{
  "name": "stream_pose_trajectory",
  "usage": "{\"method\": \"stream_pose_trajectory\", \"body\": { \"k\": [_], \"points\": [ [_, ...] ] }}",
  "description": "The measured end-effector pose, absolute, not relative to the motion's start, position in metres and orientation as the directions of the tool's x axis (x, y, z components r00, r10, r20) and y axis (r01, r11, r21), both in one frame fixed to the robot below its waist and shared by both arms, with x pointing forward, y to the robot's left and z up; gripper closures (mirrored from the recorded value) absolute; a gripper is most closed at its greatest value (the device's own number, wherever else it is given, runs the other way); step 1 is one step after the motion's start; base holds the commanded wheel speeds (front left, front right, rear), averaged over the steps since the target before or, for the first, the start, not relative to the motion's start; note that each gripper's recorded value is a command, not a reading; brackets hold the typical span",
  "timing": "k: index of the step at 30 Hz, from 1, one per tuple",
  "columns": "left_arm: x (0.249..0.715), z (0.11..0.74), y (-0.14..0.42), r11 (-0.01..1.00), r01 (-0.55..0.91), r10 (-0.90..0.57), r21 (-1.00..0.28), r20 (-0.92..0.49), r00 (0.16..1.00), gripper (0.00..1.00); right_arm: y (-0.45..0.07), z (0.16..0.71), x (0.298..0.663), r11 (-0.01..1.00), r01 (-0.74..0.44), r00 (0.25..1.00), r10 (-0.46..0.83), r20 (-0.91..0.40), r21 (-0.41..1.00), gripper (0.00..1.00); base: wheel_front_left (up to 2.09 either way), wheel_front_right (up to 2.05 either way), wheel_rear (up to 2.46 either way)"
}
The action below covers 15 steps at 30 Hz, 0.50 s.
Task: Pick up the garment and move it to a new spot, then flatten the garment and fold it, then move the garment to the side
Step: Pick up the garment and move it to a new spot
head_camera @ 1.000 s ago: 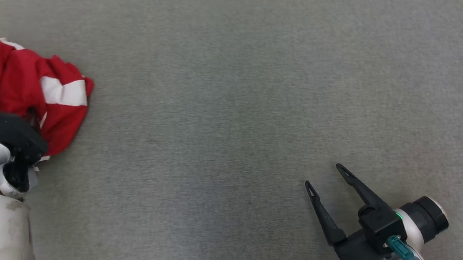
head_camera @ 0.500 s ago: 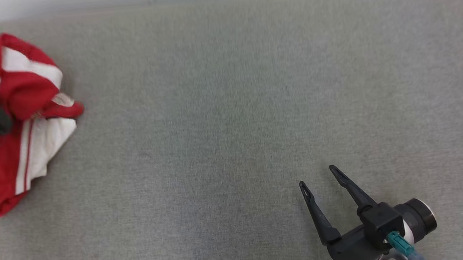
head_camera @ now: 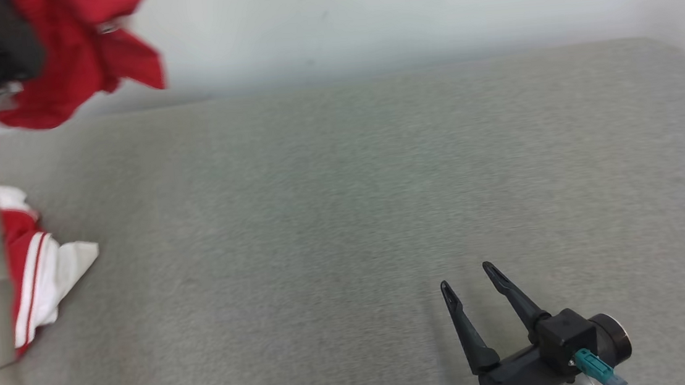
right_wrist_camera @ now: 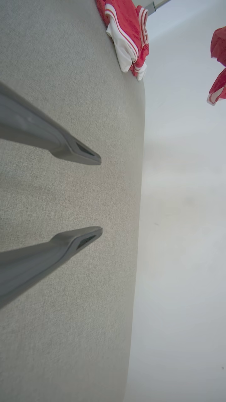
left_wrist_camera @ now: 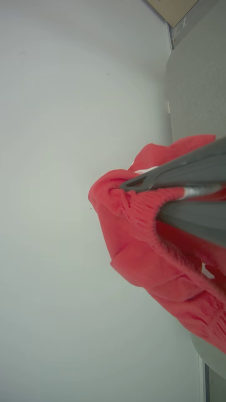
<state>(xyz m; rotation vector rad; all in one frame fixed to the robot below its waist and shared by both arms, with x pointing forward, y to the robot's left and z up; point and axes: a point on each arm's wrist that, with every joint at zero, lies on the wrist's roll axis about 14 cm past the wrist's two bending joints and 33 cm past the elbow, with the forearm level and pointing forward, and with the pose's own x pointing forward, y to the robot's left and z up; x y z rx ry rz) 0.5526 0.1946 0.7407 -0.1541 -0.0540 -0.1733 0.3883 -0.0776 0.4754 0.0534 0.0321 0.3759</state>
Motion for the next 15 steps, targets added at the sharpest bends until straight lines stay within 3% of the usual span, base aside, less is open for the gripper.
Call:
{"method": "stream_pose_trajectory", "body": {
  "k": [3,4,7,15],
  "points": [
    [0.545,0.761,0.139,0.937,0.317,-0.301,-0.146,0.126,0.945,1.0,-0.093,0.48,0.383,0.945,-0.323,0.946,0.324,-0.01,0.051,0.0,0.0,0.0,0.0],
    [0.538,0.765,0.098,0.894,0.415,-0.391,-0.169,0.159,0.906,1.0,-0.108,0.482,0.379,0.958,-0.283,0.959,0.283,-0.003,0.042,0.0,0.0,0.0,0.0],
    [0.523,0.751,0.042,0.817,0.534,-0.502,-0.217,0.186,0.844,1.0,-0.129,0.485,0.373,0.975,-0.223,0.975,0.223,0.003,0.018,0.0,0.0,0.0,0.0],
    [0.488,0.617,-0.05,0.733,0.633,-0.658,-0.247,-0.024,0.753,1.0,-0.173,0.492,0.355,0.995,-0.092,0.996,0.092,0.006,-0.029,0.0,0.0,0.0,0.0]
  ]
}}
